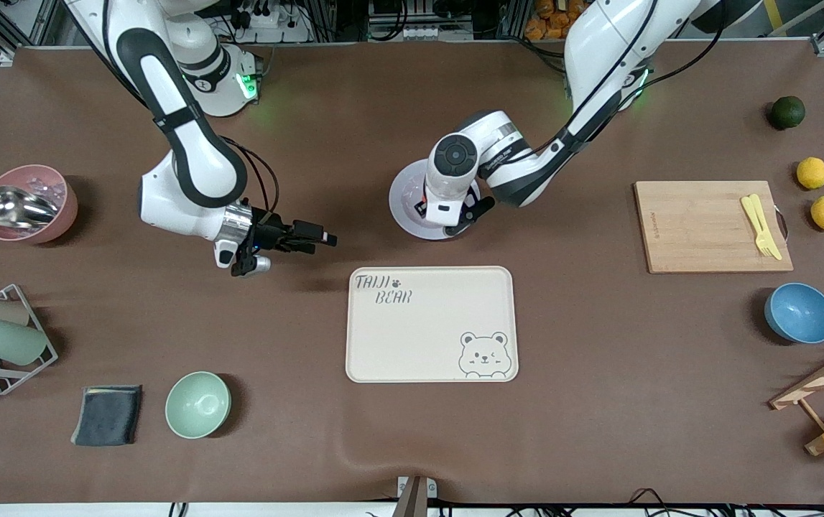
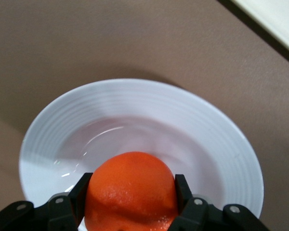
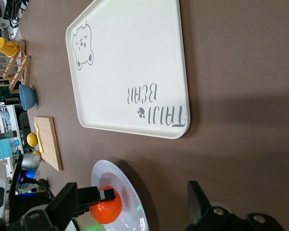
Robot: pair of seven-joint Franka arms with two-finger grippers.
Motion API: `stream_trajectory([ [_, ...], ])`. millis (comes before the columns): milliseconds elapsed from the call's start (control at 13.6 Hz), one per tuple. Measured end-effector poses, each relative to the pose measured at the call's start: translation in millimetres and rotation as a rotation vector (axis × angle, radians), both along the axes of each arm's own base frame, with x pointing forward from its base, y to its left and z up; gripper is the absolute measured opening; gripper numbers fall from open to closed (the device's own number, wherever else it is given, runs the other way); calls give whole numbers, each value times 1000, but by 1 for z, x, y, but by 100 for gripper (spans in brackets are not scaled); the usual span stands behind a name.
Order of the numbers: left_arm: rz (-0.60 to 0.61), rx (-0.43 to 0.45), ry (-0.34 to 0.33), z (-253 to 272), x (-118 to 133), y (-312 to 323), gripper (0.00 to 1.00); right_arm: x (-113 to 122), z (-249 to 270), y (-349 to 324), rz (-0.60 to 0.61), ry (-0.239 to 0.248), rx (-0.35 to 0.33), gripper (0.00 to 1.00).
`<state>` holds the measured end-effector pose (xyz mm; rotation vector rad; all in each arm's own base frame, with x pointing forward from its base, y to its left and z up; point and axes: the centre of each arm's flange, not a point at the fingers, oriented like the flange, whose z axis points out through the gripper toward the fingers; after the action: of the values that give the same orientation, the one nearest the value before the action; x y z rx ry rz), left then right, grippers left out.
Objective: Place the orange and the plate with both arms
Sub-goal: 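Lower the orange onto the plate and open the left gripper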
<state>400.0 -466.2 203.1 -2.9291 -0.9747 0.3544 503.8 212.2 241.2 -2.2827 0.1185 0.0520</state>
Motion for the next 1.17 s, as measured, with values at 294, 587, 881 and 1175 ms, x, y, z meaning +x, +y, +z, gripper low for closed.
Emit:
stream_trajectory([
  [294, 2, 3, 5, -14, 1, -9, 73, -2, -5, 1, 4, -5, -3, 100],
  [587, 6, 1, -1, -12, 1, -13, 88, -9, -5, 17, -5, -28, -26, 100],
  [881, 20, -17, -46, 12, 17, -14, 100, -13, -6, 24, 4, -33, -36, 100],
  [1175, 43, -4, -170, 100, 43, 0, 100, -18, -10, 25, 7, -22, -39, 100],
])
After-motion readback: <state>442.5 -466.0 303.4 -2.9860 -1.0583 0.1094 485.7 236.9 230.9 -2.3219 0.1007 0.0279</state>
